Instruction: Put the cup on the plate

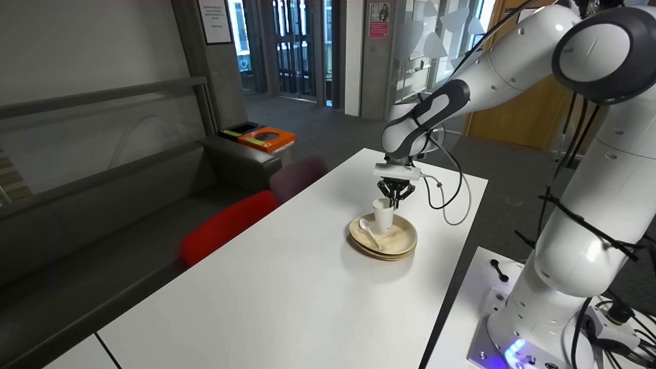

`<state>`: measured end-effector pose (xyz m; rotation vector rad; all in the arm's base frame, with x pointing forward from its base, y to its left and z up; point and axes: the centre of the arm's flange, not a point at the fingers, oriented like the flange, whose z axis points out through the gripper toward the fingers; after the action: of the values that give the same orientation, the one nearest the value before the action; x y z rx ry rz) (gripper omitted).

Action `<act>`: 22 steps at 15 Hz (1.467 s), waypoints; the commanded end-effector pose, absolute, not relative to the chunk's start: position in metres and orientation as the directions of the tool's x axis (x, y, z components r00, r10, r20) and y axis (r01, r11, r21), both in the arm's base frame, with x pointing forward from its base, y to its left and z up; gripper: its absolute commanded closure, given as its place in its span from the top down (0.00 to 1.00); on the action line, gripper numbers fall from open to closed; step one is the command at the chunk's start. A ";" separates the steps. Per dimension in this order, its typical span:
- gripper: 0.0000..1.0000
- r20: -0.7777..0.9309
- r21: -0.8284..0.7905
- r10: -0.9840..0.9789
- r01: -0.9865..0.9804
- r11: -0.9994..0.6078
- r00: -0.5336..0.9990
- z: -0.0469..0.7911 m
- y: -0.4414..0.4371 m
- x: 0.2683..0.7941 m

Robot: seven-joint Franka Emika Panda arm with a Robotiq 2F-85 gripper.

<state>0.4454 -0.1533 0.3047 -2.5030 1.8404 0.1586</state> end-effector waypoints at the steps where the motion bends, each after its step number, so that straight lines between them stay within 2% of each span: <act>1: 0.01 -0.116 0.041 -0.953 -0.957 -0.287 0.280 0.297 -0.161 0.450; 22: 0.01 -0.038 0.043 -0.963 -0.962 -0.270 0.268 0.266 -0.185 0.483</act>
<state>0.4761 -0.1785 0.2667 -2.5095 1.8957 0.1314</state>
